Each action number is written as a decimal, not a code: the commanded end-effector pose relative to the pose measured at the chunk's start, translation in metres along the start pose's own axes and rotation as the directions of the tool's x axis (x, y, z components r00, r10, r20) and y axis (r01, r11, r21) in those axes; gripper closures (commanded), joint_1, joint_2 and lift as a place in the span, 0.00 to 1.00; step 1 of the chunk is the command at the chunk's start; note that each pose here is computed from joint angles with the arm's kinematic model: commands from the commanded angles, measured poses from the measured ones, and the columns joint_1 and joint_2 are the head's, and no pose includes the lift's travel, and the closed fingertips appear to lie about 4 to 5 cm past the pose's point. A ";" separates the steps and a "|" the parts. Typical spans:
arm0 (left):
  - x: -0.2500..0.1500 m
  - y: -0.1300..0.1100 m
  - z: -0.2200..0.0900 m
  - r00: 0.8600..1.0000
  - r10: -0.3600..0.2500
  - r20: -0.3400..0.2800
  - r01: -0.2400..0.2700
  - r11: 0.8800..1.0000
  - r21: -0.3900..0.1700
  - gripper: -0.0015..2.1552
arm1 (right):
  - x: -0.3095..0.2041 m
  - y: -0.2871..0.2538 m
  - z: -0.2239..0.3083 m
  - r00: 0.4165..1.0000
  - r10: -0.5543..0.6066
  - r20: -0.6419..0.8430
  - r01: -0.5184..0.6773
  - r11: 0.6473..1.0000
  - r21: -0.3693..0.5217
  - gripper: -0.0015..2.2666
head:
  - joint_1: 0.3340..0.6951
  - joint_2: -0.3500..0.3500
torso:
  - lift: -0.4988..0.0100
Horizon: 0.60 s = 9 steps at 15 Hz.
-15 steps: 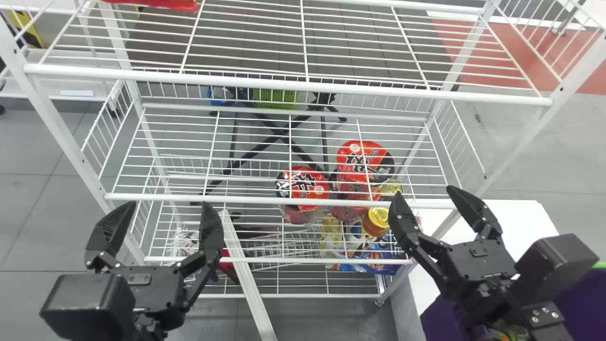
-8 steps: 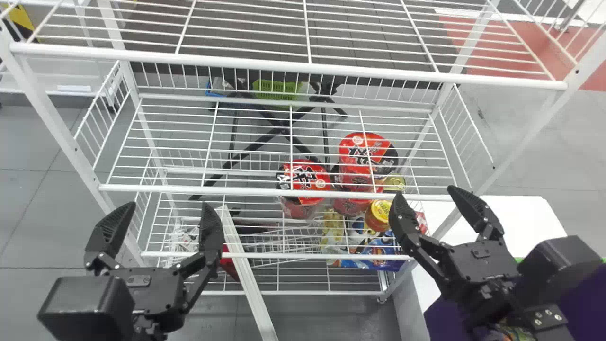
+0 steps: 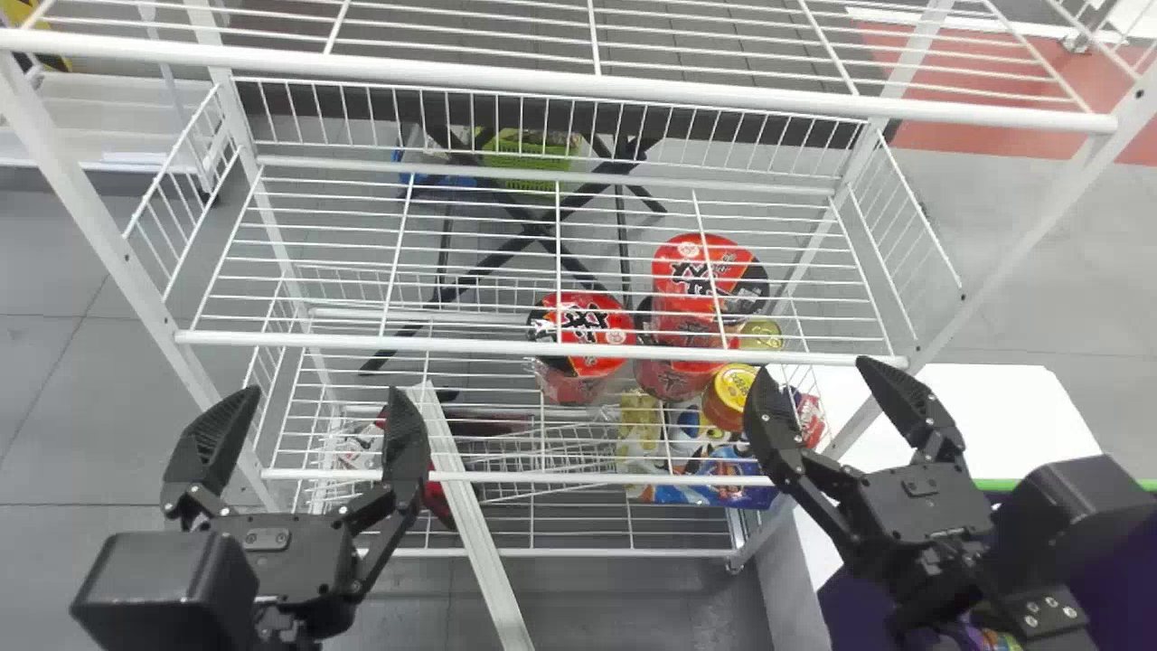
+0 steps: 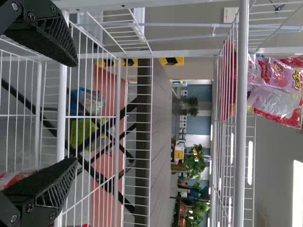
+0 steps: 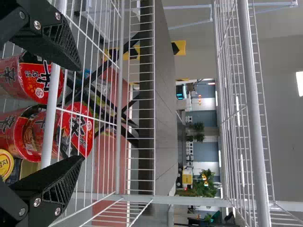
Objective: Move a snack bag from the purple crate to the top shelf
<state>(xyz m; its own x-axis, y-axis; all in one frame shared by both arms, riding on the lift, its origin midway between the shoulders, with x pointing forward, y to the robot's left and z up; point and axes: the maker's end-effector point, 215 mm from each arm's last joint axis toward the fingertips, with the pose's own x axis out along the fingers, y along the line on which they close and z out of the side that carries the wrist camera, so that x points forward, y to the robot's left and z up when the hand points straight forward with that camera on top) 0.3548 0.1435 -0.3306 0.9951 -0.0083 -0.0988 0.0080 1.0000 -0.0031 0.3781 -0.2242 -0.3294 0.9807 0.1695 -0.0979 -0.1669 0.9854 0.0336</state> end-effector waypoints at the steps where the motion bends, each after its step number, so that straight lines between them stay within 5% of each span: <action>1: 0.000 0.000 -0.001 1.000 -0.001 -0.001 0.001 1.000 0.002 0.05 | 0.000 -0.001 0.000 1.000 -0.001 -0.001 0.001 1.000 -0.001 0.07 | 1.00 0.32 | 0.27; 9: -0.001 -0.001 0.000 1.000 0.000 -0.001 0.000 1.000 0.002 0.05 | -0.001 -0.002 0.002 1.000 -0.004 0.007 0.004 1.000 -0.002 0.07 | 1.00 0.31 | 0.21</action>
<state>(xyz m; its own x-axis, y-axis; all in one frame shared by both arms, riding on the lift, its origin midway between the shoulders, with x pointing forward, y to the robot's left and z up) 0.3539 0.1429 -0.3315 0.9949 -0.0085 -0.1007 0.0085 1.0000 -0.0008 0.3779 -0.2265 -0.3287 0.9815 0.1658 -0.0954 -0.1635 0.9860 0.0315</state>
